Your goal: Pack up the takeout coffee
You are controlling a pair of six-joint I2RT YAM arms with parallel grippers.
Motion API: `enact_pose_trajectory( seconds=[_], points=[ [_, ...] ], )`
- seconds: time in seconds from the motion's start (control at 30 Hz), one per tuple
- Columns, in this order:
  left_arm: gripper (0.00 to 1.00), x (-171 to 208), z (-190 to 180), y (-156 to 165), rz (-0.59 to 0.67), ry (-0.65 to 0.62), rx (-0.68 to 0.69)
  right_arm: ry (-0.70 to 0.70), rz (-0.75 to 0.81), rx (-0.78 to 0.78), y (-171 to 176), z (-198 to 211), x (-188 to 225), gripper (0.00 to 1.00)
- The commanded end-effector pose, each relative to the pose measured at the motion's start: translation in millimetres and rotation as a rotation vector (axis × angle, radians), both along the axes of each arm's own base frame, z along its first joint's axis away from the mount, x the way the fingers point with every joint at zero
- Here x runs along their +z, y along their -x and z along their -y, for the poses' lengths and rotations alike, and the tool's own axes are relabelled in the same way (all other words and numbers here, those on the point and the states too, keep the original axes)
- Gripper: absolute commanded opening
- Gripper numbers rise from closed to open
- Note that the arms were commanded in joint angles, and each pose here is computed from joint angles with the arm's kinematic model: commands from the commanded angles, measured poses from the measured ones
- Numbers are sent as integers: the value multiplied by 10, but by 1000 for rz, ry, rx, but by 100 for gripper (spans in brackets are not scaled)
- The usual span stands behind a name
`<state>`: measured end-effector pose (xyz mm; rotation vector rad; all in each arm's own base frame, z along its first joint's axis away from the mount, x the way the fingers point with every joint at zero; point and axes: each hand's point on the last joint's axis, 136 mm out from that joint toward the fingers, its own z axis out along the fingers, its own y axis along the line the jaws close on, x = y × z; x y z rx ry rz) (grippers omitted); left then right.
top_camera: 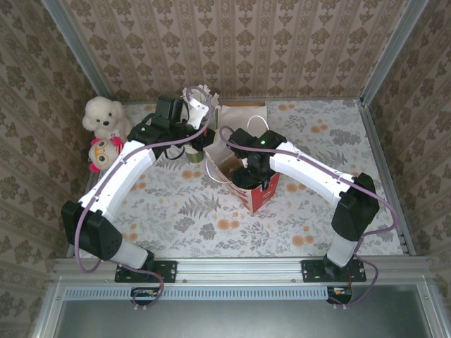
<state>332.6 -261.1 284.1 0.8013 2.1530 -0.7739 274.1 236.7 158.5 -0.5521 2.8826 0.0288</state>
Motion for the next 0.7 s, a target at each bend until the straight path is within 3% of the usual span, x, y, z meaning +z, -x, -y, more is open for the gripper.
enact_pose_trajectory(
  seconds=[0.0, 0.67],
  points=[
    [0, 158, -30, -10, 30, 36, 11, 5, 26, -6, -3, 65, 76, 35],
    [0, 172, -10, -6, 34, 52, 5, 16, 36, -5, -5, 93, 74, 35]
  ],
)
